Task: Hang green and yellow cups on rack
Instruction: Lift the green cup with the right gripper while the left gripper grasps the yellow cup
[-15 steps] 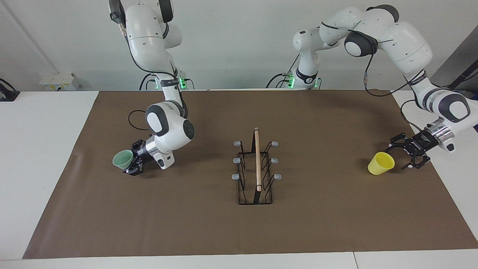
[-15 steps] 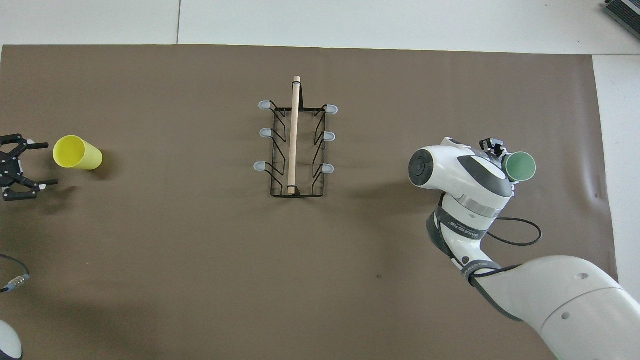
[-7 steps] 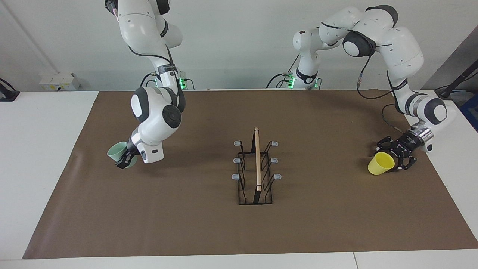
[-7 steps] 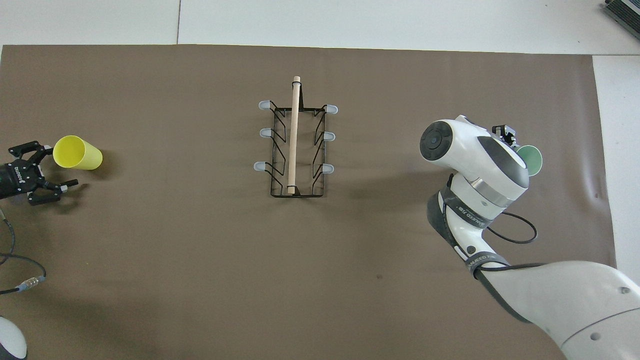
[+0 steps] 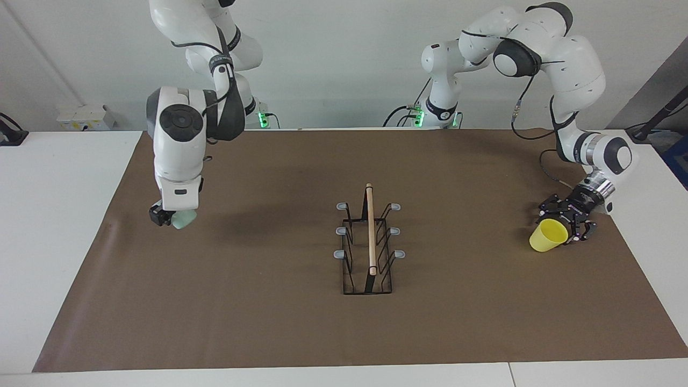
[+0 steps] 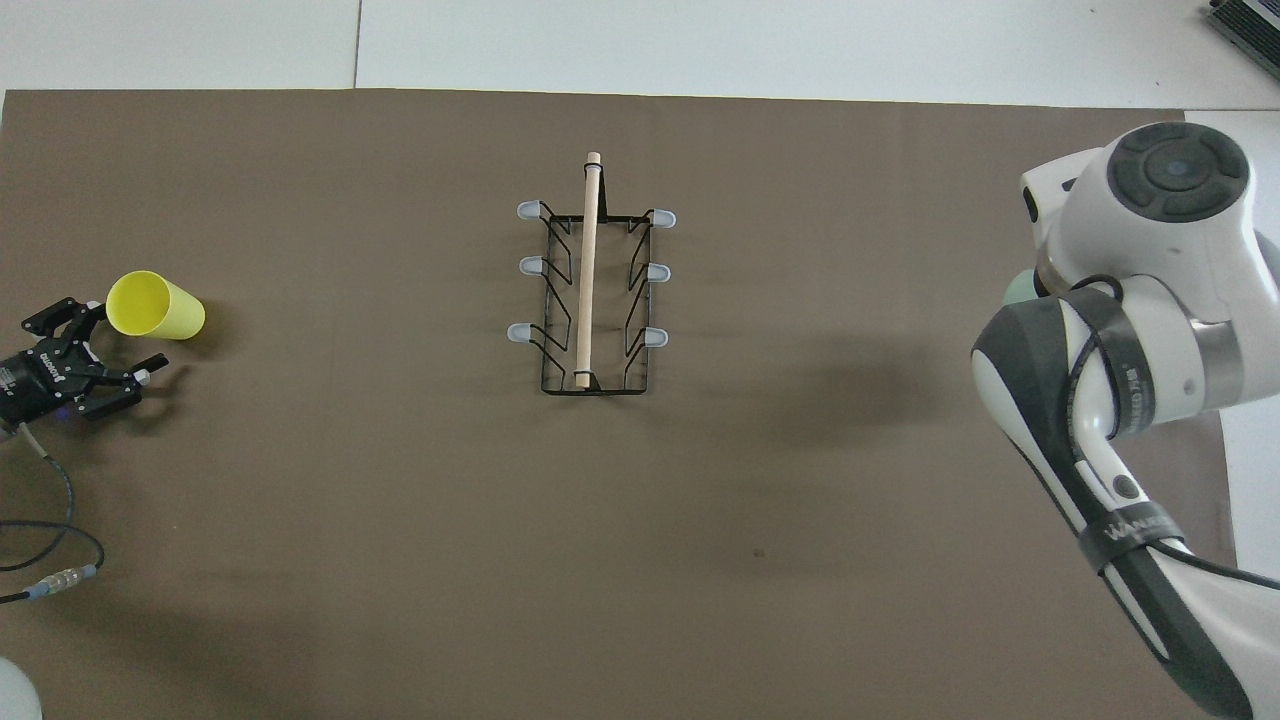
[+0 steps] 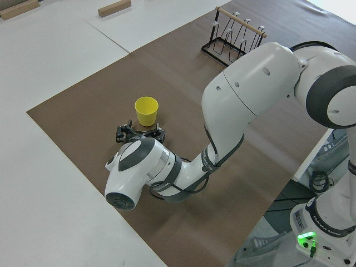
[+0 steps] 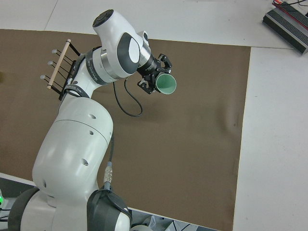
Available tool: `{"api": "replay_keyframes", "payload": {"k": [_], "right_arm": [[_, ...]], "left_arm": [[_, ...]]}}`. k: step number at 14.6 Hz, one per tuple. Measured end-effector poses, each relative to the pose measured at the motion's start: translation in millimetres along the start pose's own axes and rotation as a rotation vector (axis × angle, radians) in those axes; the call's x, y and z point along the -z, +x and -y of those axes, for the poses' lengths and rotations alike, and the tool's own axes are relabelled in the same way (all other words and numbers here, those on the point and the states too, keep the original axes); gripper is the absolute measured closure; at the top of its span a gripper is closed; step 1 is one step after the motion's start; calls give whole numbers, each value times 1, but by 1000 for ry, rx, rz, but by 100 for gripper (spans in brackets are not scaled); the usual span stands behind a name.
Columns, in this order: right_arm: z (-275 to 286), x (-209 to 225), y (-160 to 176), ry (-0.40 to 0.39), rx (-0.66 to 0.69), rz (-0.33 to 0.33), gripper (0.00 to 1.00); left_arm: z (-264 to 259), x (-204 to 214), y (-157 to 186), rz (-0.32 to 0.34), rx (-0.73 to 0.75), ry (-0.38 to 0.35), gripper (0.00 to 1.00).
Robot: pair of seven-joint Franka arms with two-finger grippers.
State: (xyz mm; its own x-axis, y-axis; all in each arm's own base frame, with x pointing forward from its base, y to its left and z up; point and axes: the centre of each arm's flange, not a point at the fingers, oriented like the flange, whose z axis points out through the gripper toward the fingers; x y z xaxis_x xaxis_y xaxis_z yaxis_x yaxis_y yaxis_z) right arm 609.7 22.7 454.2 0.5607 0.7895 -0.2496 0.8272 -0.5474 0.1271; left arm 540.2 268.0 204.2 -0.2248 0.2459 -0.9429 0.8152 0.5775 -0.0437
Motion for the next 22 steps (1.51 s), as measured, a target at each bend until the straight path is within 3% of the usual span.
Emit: {"api": "replay_keyframes", "payload": {"k": [5,11,12,14,15,22], "right_arm": [[-6,36,-3,168,-184,-340,30],[25,79,61,288,-305,-738,30],[32,83,73,291,-327,-809,30],[50,81,94,311,-352,-960,30],[61,76,100,328,-353,-1029,30],[139,32,80,425,-379,-1442,30]], "left_arm": [[11,-23,3,33,33,-50,0],[8,-32,-1,49,34,-98,0],[8,-32,-1,51,34,-103,4],[6,-34,-3,54,34,-118,29],[6,-35,-4,58,33,-122,33],[1,-36,-31,99,1,-146,33]]}}
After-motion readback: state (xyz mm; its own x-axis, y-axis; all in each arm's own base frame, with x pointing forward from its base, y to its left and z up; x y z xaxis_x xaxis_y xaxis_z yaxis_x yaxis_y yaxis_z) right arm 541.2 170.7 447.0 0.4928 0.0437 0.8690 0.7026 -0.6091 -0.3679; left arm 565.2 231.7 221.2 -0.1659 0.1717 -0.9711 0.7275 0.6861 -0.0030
